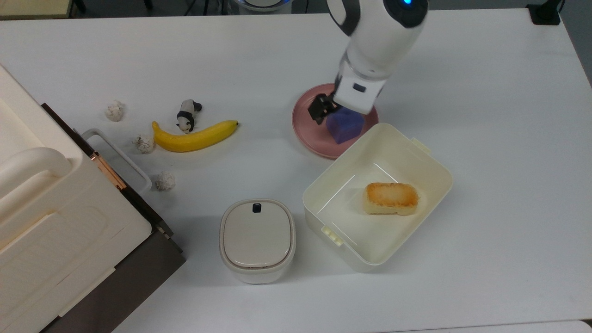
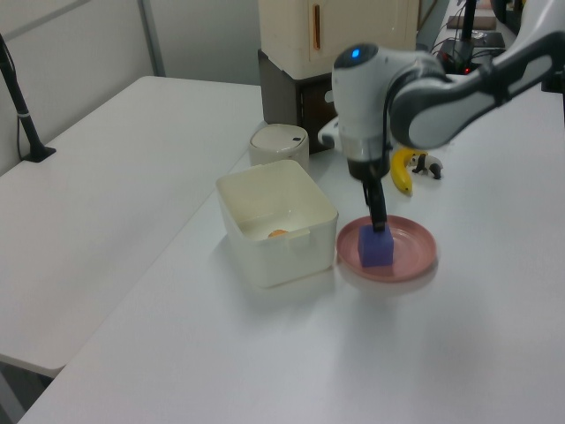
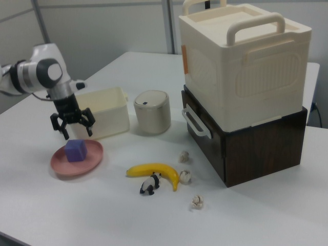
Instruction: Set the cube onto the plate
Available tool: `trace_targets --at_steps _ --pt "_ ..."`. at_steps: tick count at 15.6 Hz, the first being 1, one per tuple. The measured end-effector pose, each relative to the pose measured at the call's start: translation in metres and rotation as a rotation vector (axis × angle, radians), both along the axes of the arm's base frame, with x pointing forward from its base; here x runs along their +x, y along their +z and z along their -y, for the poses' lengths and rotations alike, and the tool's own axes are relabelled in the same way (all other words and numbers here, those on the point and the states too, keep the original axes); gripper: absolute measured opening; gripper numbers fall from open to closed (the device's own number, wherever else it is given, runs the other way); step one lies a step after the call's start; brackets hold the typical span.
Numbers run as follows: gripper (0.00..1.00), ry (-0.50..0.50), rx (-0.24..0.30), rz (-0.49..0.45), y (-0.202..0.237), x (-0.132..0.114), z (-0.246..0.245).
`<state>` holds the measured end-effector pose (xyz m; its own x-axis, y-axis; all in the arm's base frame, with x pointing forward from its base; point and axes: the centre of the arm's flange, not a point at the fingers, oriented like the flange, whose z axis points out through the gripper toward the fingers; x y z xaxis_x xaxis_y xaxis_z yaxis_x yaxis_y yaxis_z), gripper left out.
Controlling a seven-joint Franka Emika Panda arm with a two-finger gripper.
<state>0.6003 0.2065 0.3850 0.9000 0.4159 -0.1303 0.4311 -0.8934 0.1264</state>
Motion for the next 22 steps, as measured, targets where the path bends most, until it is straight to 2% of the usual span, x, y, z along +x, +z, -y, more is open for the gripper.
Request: trace_targets --at_steps 6,10,14,22 --pt "1.0 -0.138 0.018 0.042 0.096 -0.005 0.078" --pt "1.0 -0.267 0.035 0.094 0.142 -0.005 0.155" --pt "1.0 -0.353 0.039 0.104 0.149 -0.002 0.205" --pt "1.0 -0.439 0.09 0.117 0.157 -0.001 0.245"
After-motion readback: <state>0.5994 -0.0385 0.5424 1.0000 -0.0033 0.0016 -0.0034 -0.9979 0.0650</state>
